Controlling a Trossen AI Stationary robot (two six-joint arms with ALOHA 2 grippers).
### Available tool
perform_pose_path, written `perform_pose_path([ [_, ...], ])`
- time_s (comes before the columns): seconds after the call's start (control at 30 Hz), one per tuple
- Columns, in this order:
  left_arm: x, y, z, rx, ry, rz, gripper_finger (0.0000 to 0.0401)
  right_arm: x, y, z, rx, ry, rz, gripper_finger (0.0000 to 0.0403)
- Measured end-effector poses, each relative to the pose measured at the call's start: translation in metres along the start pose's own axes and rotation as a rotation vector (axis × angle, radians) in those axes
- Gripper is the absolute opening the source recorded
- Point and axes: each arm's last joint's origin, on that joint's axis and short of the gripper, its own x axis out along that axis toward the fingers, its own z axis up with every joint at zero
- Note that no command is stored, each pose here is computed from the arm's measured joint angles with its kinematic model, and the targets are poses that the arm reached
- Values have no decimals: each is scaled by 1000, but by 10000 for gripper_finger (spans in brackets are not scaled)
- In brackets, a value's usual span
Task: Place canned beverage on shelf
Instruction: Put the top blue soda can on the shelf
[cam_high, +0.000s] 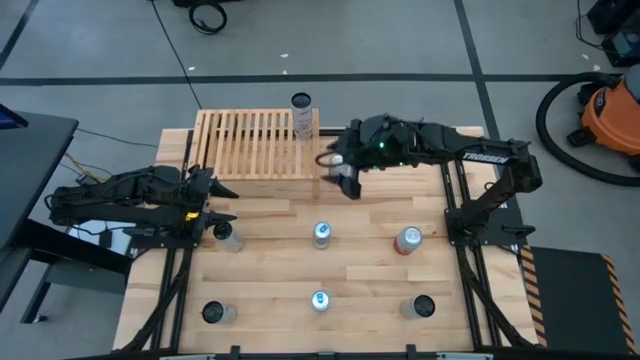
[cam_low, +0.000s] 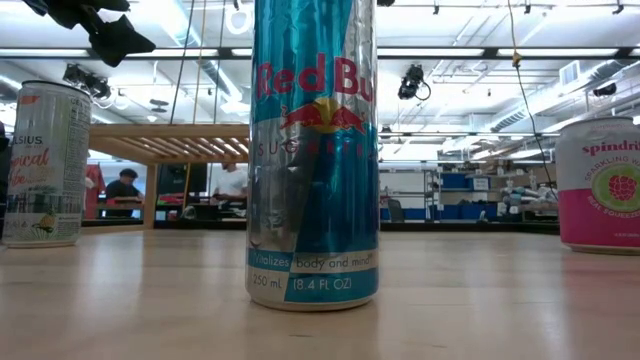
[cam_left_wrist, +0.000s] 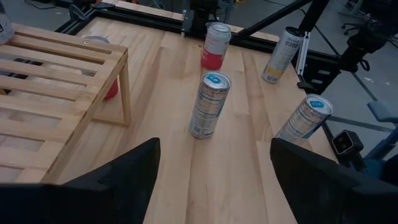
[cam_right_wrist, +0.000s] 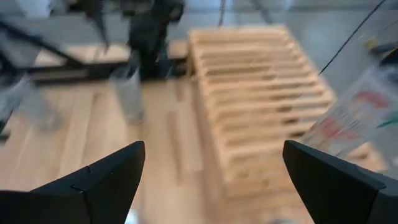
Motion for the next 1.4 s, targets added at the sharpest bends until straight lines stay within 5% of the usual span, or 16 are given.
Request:
perform_pose_path([
  [0.13,0,0,0,1,0,0,314,-1,25,-17,-22,138,28,391],
  [0.47,0,0,0,3,1,0,314,31,67,-61,-29,174,37,391],
  [0.83,0,0,0,3,2,0,314,61,69,-96,33,188,106,391],
  [1.4,0,0,0,3,2,0,314,89,55,-127,-188,78,331,391],
])
